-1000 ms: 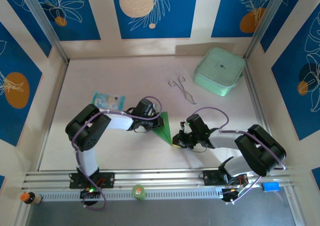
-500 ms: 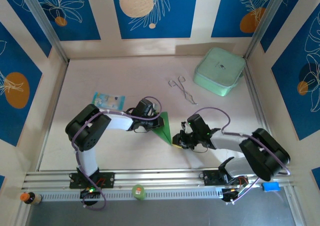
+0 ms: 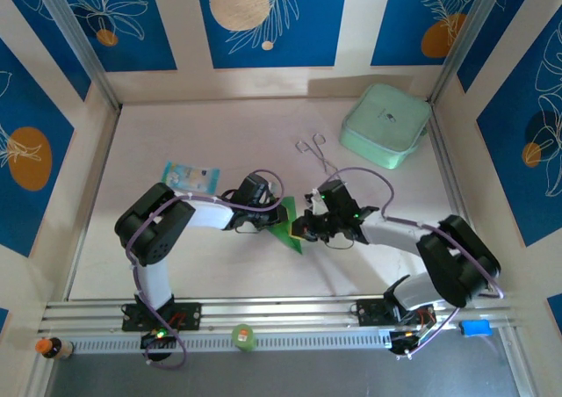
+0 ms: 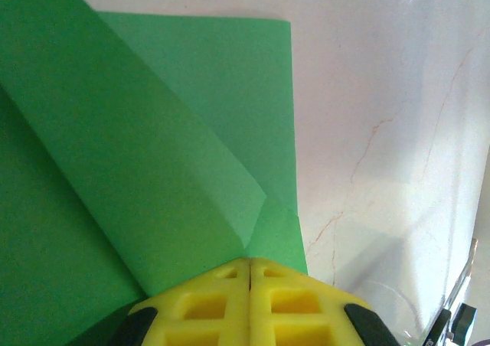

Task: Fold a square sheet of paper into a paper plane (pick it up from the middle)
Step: Fourth fold the wing at the center of the table.

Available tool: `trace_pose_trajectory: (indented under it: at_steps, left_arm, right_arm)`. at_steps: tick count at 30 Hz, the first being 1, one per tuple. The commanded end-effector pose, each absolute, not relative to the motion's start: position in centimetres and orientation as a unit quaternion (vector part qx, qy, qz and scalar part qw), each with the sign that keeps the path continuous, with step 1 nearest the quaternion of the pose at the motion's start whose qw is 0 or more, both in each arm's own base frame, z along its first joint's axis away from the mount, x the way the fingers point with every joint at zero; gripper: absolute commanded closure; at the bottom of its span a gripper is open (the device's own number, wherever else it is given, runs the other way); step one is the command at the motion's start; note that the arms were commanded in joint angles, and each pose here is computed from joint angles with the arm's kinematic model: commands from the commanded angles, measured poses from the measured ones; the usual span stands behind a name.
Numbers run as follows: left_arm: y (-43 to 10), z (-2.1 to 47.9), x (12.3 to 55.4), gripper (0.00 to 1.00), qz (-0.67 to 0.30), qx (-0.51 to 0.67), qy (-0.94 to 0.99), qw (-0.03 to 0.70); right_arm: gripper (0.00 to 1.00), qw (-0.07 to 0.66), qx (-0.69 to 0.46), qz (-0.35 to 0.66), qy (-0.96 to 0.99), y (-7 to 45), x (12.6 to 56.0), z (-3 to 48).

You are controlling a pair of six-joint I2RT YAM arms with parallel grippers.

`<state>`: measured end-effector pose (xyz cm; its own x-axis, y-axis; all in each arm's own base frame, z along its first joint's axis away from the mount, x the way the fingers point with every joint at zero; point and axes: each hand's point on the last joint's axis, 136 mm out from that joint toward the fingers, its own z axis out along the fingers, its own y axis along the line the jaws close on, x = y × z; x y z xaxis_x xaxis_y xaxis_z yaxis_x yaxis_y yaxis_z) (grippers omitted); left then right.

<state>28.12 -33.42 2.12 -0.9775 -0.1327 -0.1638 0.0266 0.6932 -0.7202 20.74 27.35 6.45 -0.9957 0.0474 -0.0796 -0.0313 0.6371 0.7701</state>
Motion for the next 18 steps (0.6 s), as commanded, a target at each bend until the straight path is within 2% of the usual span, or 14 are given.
trace_pose_trajectory:
  at_steps: [1, 10, 18]
  left_arm:
    - [-31.9, -1.1, 26.6, 0.95, -0.35, -0.045, 0.933, 0.069]
    - [-31.9, -0.9, 26.6, 0.95, -0.35, -0.044, 0.933, 0.07]
    - [-31.7, -1.1, 26.6, 0.95, -0.347, -0.044, 0.934, 0.07]
  right_arm:
    - [0.98, 0.031, -0.007, 0.41, 0.911, 28.0, 20.7, 5.5]
    - [0.98, 0.011, 0.005, 0.364, 0.931, 27.5, 20.6, 2.4]
    - [0.98, 0.011, 0.011, 0.349, 0.937, 26.6, 20.1, 1.8]
